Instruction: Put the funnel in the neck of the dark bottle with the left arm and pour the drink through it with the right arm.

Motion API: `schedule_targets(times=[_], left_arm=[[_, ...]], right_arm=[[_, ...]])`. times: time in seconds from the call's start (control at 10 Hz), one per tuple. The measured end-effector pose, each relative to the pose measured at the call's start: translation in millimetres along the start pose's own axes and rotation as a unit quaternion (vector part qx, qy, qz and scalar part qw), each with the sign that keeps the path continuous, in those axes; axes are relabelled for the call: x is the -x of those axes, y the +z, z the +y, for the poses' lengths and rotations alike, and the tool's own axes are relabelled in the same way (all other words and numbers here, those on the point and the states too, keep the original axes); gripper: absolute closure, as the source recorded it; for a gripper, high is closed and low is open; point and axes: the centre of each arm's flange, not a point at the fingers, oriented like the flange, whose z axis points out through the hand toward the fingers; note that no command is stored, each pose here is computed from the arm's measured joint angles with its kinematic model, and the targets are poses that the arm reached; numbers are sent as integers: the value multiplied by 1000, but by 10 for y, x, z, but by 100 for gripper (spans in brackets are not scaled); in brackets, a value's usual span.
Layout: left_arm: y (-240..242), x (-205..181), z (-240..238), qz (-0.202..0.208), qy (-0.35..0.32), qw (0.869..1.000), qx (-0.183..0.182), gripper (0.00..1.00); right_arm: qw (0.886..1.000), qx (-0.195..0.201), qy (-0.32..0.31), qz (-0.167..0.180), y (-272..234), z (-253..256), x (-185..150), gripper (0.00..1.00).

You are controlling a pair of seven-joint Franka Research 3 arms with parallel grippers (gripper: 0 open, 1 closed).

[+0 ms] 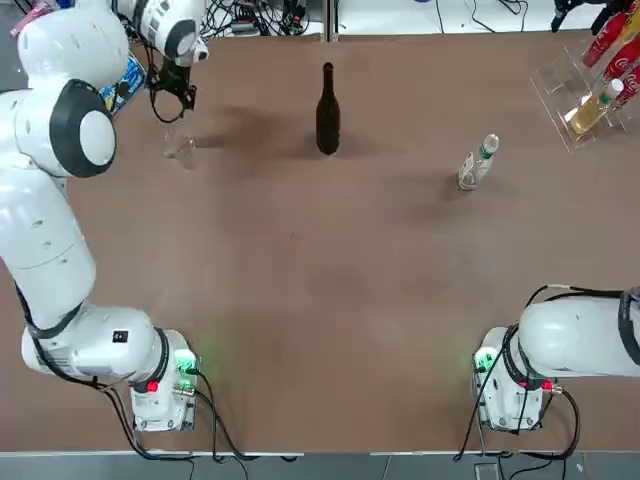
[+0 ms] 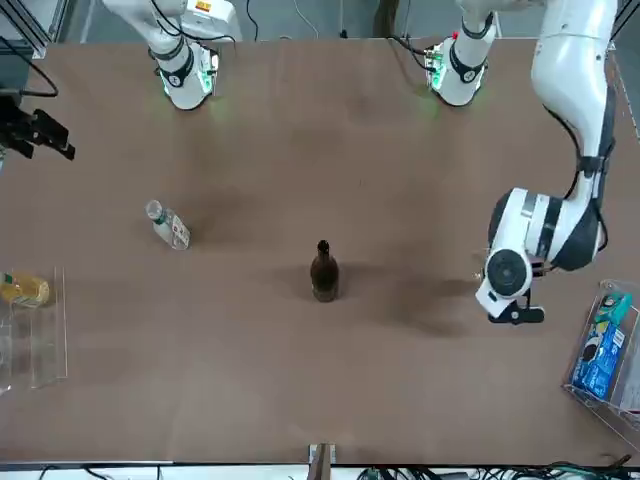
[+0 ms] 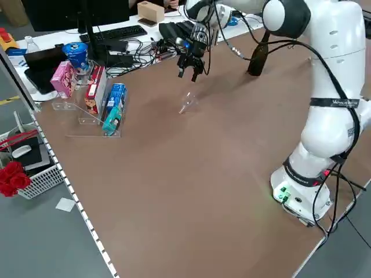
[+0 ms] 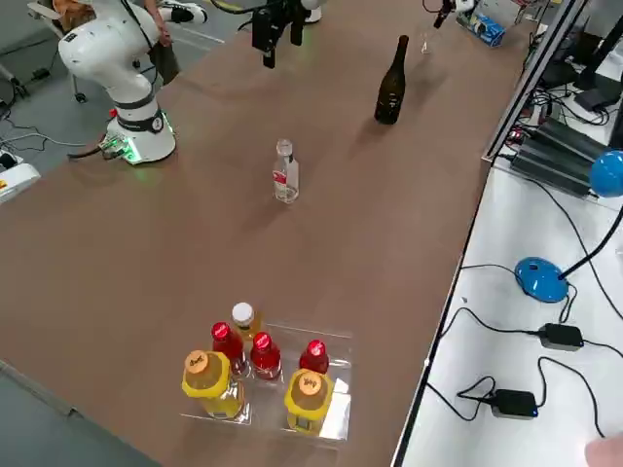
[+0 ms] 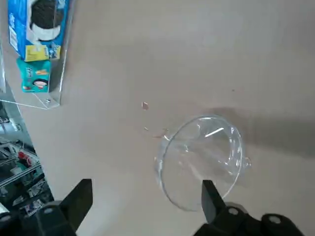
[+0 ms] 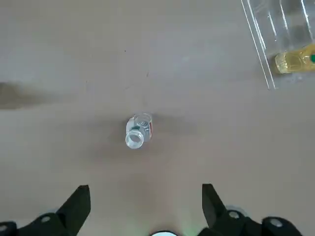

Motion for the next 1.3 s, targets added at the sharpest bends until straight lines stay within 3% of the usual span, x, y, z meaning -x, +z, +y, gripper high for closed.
schedule_targets(times=[0.2,0.4,0.7,1.0,1.1,1.3], left_arm=[[172,49,113,9,-4,1000,-16,5],[266,84,171,11,-4,1000,-23,15],[318,92,154,15,3,999,-40,63],[395,137,194,8,10,999,-44,74],[406,145,201,7,11,999,-45,90],[394,154,175,7,12,999,-53,96]], right_arm=[[1000,0,0,2,-17,0,11,0],[1000,0,0,0,-5,0,11,0],[1000,0,1,-13,93,9,20,0],[1000,-1,-10,-21,184,14,21,0],[1000,-1,-24,-19,208,16,17,0],[998,-2,-57,-6,311,84,38,0]])
